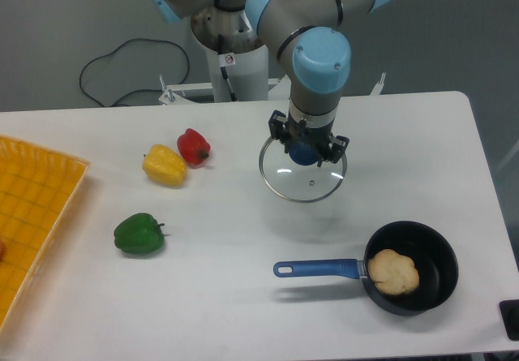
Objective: Close the pot lid
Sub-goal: 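Carry the held glass lid over toward the black saucepan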
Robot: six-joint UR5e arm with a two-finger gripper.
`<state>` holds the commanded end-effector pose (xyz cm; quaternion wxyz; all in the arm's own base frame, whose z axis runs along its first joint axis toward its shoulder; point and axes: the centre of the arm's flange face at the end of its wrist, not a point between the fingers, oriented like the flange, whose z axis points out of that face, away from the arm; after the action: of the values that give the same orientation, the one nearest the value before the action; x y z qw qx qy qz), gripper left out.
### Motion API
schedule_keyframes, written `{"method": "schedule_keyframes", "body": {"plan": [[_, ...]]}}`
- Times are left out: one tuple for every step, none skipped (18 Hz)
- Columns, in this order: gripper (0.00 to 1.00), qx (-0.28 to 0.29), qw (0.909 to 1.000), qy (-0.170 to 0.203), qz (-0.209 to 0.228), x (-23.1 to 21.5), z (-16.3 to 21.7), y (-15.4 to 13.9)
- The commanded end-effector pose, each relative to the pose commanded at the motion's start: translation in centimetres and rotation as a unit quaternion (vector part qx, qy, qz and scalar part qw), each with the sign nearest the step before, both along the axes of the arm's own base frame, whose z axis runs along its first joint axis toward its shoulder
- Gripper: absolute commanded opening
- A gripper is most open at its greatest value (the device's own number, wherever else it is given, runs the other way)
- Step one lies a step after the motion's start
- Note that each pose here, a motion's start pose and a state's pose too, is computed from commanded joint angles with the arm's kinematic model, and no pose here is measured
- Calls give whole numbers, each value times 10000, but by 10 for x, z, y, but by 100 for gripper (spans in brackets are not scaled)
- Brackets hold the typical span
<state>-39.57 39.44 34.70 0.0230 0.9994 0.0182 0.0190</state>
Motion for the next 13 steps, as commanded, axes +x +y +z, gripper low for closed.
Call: {"method": "schedule_keyframes", "body": {"plan": [[59, -1, 10000, -10, -46, -3, 0, -3], [59, -10, 10000, -33, -92, -5, -2, -3], [59, -2, 9999, -20, -100, -8, -2, -2], [59, -1, 10000, -3, -70, -15, 0, -2], [59, -1, 10000, -3, -55, -23, -1, 1], [59, -1, 10000, -3, -47, -30, -2, 4], [59, -16, 10000, -30, -32, -37, -5, 6], [59, -31, 10000, -56, -9, -44, -5, 7], [59, -35, 10000, -63, -1, -51, -4, 10], [59, -38, 10000, -70, 7, -58, -2, 13], [59, -49, 9999, -90, 30, -65, 1, 13], [59, -60, 9999, -110, 53, -71, 3, 14], [59, -53, 9999, -114, 61, -77, 6, 15]]}}
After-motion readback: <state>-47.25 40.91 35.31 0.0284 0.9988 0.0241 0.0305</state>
